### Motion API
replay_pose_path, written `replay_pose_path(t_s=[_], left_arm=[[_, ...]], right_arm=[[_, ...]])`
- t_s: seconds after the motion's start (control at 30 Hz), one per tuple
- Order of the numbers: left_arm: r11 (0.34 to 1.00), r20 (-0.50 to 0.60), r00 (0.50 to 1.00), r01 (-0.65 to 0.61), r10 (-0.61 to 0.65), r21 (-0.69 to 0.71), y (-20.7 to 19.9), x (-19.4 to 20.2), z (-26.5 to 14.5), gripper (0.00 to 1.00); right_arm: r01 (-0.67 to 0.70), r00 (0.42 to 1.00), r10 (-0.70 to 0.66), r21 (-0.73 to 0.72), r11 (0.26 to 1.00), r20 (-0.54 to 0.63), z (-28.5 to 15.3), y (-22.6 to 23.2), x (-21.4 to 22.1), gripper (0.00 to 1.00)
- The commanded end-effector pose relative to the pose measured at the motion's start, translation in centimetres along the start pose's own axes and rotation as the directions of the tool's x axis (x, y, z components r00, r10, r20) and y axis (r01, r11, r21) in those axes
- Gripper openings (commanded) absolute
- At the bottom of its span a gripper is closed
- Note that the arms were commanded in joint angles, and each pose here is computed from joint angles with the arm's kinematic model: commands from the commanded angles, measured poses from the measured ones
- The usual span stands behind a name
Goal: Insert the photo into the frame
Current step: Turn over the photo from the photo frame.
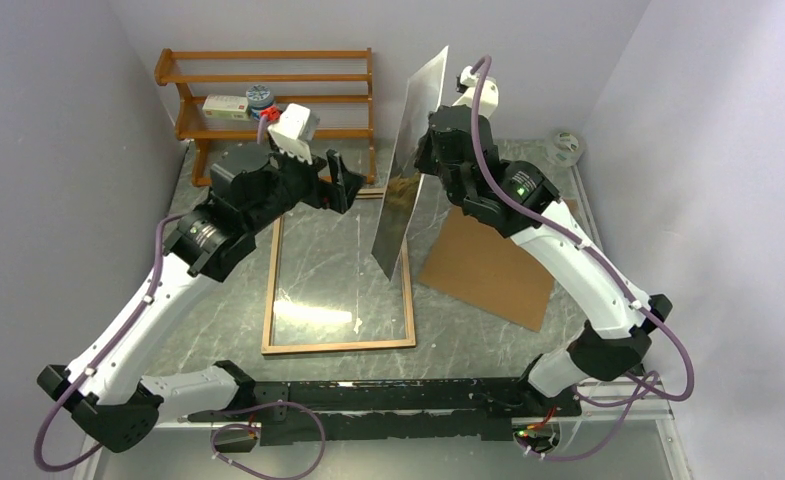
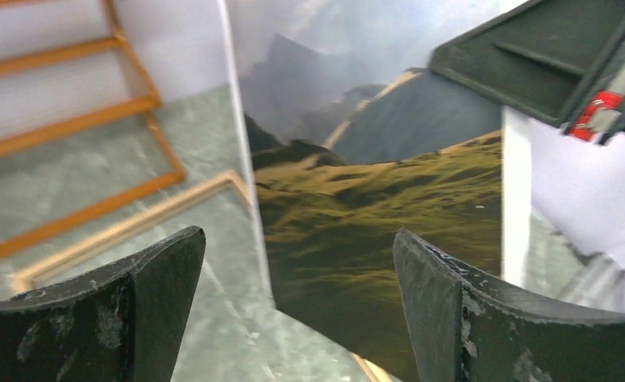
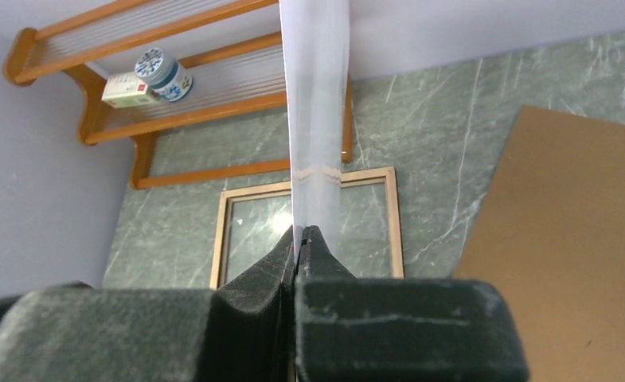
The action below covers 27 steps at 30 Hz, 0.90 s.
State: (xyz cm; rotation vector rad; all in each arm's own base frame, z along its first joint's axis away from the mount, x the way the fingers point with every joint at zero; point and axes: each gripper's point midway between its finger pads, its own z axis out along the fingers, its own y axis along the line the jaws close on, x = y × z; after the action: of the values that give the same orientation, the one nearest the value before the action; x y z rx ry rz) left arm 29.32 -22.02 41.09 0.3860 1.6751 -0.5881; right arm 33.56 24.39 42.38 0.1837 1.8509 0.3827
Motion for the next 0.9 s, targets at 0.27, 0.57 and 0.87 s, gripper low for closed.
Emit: replay_pose_path(t_s=[0.27, 0.57, 0.87], left_arm=[[0.906, -0.119, 0.954, 0.298, -0.274, 0.3, -8.7, 0.7, 0.7, 0.85], [0.972, -0.154, 0.973, 0.194, -0.173, 0.132, -10.3, 4.4, 2.3, 0.74], [0.997, -0.173, 0.982, 0.071, -0.071, -0.005, -11.4, 6.4, 2.8, 0.53]], right_arm=[[-0.13, 0.992, 0.127, 0.181, 0.975, 0.028, 0.9, -1.7, 0.2, 0.0], [-0.143, 0.99, 0.144, 0.188, 0.972, 0.007, 1.3, -1.2, 0.7, 0.0], [-0.162, 0.986, 0.165, 0.192, 0.968, 0.004, 1.6, -1.3, 1.3, 0.0]])
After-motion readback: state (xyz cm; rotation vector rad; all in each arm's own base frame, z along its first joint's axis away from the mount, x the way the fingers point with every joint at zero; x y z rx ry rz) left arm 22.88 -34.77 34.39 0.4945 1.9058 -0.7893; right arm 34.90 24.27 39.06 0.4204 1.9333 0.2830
